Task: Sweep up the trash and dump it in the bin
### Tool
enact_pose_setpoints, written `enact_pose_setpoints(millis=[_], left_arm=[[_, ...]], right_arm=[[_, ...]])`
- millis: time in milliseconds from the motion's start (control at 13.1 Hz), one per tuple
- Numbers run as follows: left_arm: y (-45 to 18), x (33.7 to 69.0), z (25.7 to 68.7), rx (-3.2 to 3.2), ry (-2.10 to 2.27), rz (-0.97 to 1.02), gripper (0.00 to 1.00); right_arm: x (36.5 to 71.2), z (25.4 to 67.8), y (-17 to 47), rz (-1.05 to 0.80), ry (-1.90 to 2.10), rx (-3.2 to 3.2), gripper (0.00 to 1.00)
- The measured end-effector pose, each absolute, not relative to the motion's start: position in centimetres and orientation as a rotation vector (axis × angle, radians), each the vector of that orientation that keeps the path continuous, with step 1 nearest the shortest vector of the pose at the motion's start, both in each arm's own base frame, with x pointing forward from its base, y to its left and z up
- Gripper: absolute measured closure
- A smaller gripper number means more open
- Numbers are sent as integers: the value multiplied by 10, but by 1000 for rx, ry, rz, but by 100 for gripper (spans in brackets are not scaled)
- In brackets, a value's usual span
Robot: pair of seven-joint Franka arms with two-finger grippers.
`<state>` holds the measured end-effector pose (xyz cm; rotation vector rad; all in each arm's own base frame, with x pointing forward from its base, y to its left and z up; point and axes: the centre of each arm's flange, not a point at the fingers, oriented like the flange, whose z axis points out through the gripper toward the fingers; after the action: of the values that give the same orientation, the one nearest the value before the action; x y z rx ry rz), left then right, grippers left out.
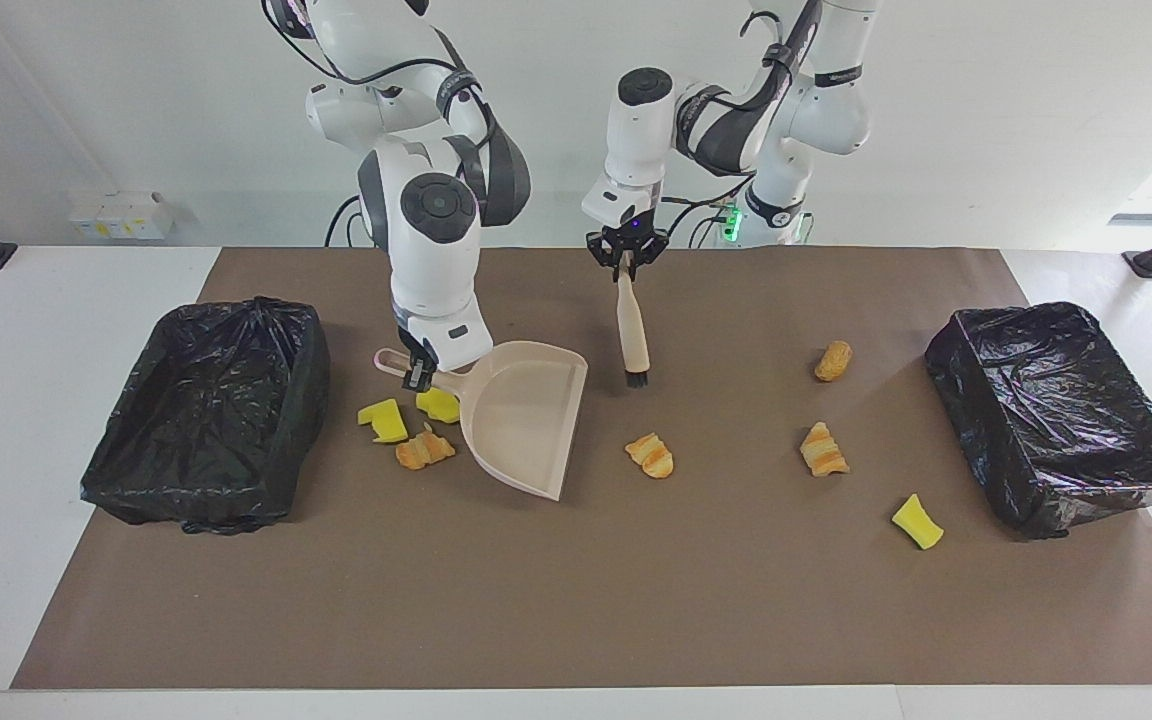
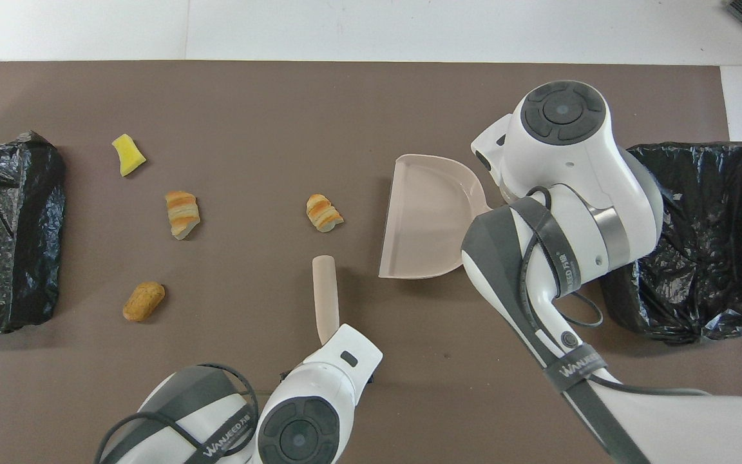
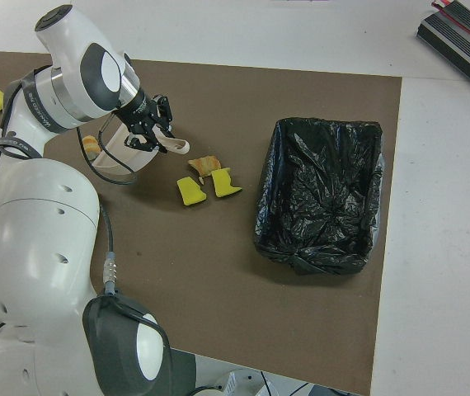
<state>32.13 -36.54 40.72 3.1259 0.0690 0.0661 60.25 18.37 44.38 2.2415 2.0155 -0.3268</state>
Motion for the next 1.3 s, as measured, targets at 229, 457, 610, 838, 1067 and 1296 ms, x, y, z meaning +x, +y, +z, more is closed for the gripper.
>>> enact_pose_setpoints(millis=[229, 457, 610, 838, 1067, 1296], left_arm=[[-321, 370, 404, 3144, 20, 70, 75], [-263, 422, 393, 3152, -154, 45, 75], [-236, 454, 393, 3140, -259, 52, 75], [-236, 484, 379, 3105, -427, 72, 75], [-270, 477, 356, 3073, -546, 64, 75], [-314, 453, 351, 3031, -625, 60, 75]], right_arm=[[600, 427, 191, -297, 2162, 2110, 67], [590, 414, 213, -299, 2148, 2118, 67], [582, 399, 222, -332, 2076, 2186, 67], [573, 379, 233, -349, 2025, 2228, 67], [567, 374, 245, -326, 1999, 2244, 67], [564, 373, 251, -324, 1988, 2249, 67]])
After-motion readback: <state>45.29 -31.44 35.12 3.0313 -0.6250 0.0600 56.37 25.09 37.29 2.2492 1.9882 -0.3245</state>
